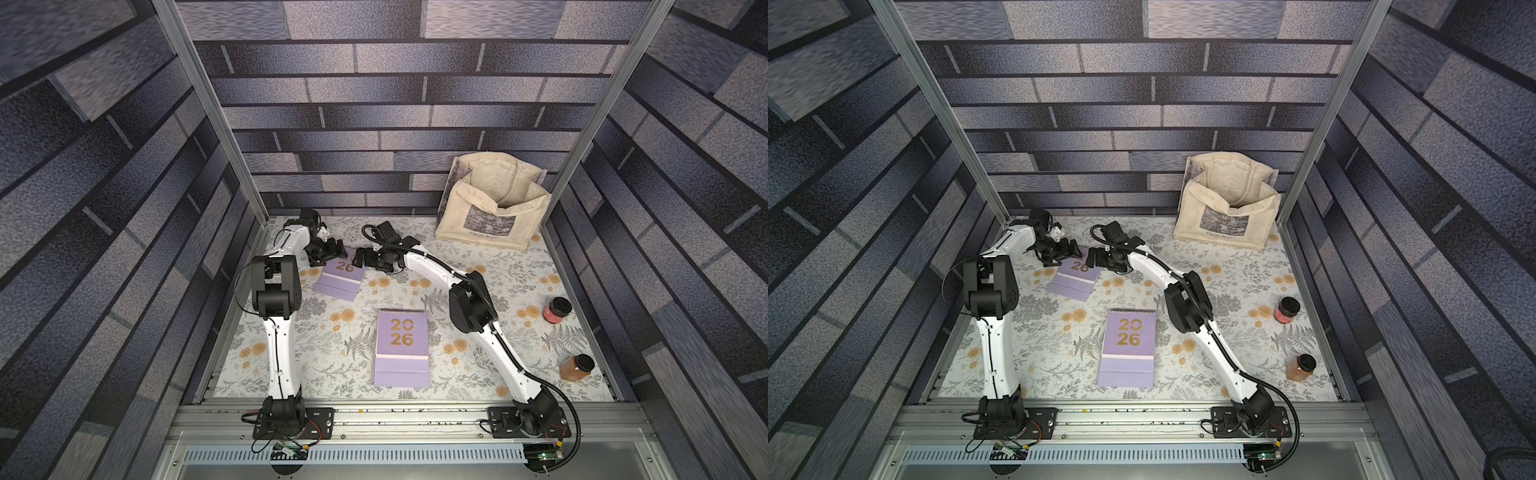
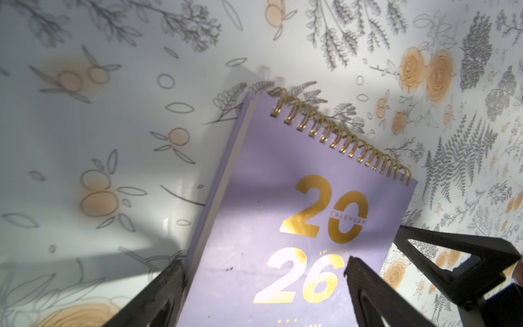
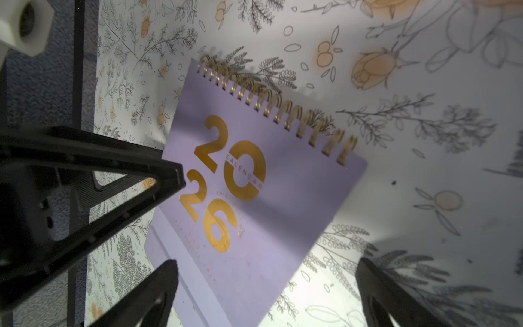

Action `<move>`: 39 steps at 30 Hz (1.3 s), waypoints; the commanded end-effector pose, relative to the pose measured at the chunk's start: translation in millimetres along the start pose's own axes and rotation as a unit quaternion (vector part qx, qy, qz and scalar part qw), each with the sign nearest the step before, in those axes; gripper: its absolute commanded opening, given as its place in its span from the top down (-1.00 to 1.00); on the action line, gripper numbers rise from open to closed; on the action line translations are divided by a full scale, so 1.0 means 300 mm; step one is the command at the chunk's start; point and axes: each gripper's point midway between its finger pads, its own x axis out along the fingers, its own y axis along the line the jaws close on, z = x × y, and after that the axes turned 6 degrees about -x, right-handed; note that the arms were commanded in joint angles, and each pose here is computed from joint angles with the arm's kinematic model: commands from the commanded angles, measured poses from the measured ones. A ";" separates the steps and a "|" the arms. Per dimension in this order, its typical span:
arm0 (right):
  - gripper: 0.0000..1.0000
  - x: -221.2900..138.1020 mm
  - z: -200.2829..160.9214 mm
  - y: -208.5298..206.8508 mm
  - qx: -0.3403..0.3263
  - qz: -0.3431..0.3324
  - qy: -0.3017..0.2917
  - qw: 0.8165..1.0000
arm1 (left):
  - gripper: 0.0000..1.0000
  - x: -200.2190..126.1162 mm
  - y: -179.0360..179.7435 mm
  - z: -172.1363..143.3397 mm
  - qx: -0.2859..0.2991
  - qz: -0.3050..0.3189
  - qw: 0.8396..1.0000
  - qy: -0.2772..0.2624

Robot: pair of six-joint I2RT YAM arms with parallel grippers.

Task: Stack the calendars
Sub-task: Pick up the calendar at the center of the board.

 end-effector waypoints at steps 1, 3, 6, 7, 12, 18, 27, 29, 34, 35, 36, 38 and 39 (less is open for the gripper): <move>-0.96 0.054 -0.084 -0.082 0.035 -0.021 0.038 0.998 | -0.82 0.032 -0.045 -0.053 -0.010 -0.027 0.999 0.026; -0.94 0.056 -0.097 -0.080 0.044 -0.016 0.045 0.998 | -0.82 0.044 -0.046 -0.056 -0.012 -0.030 0.999 0.028; -0.92 0.057 -0.121 -0.067 0.057 -0.006 0.056 0.997 | -0.81 0.052 -0.040 -0.060 -0.015 -0.032 0.999 0.027; -0.92 0.061 -0.131 -0.065 0.065 0.000 0.059 0.996 | -0.81 0.056 -0.039 -0.061 -0.015 -0.032 0.999 0.027; -0.87 0.080 -0.142 -0.026 0.080 0.033 0.057 0.995 | -0.81 0.057 -0.046 -0.061 -0.018 -0.045 0.998 0.026; -0.71 0.083 -0.116 0.040 0.081 0.082 0.048 0.992 | -0.81 0.067 -0.069 -0.067 -0.023 -0.068 0.997 0.025; -0.49 0.011 -0.062 0.108 0.066 0.114 0.018 0.991 | -0.80 0.051 -0.094 -0.071 -0.022 -0.088 0.996 0.017; -0.44 0.011 -0.061 0.120 0.068 0.123 0.018 0.990 | -0.80 0.037 -0.112 -0.066 -0.019 -0.098 0.995 0.011; -0.24 0.003 -0.054 0.143 0.064 0.134 0.010 0.989 | -0.80 0.005 -0.167 -0.059 -0.013 -0.130 0.991 -0.007; -0.18 0.000 -0.051 0.145 0.065 0.134 0.007 0.989 | -0.80 0.000 -0.177 -0.060 -0.010 -0.134 0.991 -0.009; -0.13 -0.005 -0.045 0.147 0.065 0.135 0.004 0.989 | -0.80 -0.003 -0.184 -0.063 -0.008 -0.137 0.990 -0.010; -0.02 -0.015 -0.035 0.152 0.064 0.135 -0.002 0.989 | -0.80 -0.009 -0.195 -0.066 -0.003 -0.139 0.990 -0.012; 0.04 -0.022 -0.030 0.158 0.063 0.136 -0.005 0.989 | -0.80 -0.012 -0.197 -0.069 -0.002 -0.141 0.990 -0.013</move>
